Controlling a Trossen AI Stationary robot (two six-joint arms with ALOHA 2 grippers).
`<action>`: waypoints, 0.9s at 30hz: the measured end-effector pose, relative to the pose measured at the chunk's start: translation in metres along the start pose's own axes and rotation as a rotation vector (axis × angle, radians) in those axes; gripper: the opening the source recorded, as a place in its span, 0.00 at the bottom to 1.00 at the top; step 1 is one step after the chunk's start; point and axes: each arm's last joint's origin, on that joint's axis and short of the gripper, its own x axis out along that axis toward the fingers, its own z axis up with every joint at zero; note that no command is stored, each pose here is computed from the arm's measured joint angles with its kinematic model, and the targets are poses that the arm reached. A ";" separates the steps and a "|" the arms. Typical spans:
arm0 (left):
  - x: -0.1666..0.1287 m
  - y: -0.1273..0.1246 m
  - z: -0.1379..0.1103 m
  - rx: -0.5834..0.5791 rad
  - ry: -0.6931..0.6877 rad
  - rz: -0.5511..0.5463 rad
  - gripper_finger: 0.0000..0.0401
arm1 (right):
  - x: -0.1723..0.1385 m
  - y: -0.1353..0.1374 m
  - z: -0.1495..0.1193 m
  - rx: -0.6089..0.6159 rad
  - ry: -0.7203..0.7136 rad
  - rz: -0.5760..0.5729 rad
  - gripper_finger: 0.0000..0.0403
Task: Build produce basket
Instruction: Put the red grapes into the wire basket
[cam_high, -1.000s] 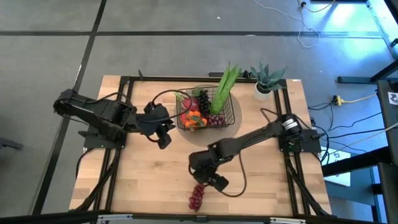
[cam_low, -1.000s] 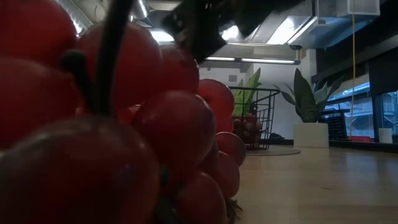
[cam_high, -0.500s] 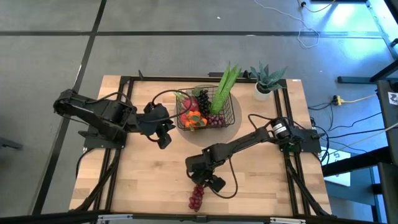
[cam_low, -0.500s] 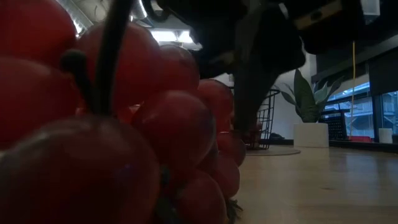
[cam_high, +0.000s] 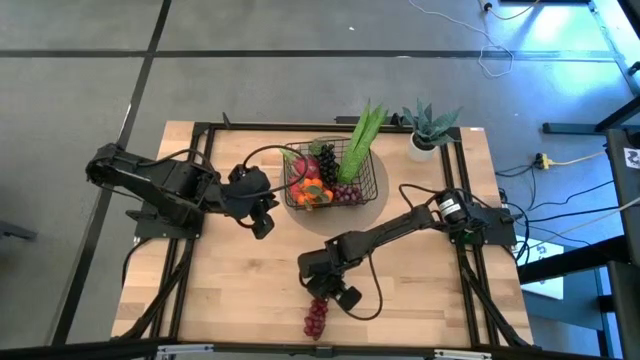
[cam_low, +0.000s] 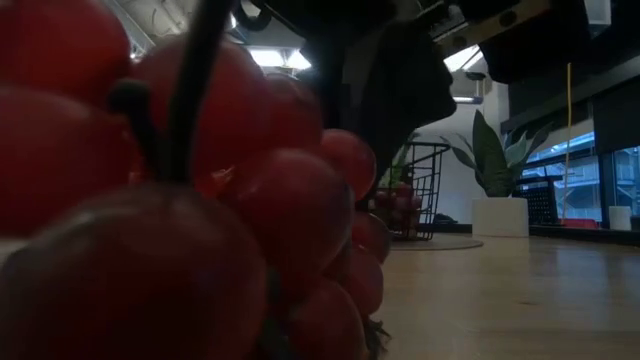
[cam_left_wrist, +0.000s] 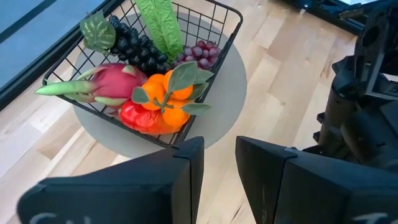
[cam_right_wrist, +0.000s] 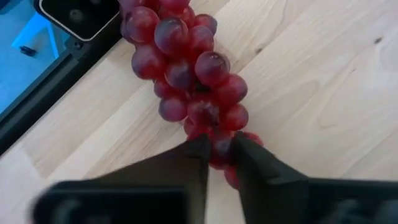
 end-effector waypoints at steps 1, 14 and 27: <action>0.000 0.000 0.000 0.000 0.000 0.000 0.20 | 0.000 0.000 -0.001 0.002 0.005 0.002 0.09; 0.000 0.002 -0.003 0.020 0.036 0.016 0.21 | -0.040 0.000 0.003 0.082 0.011 -0.065 0.01; 0.000 0.004 -0.005 0.040 0.052 0.029 0.20 | -0.155 0.026 0.017 0.106 -0.129 -0.283 0.00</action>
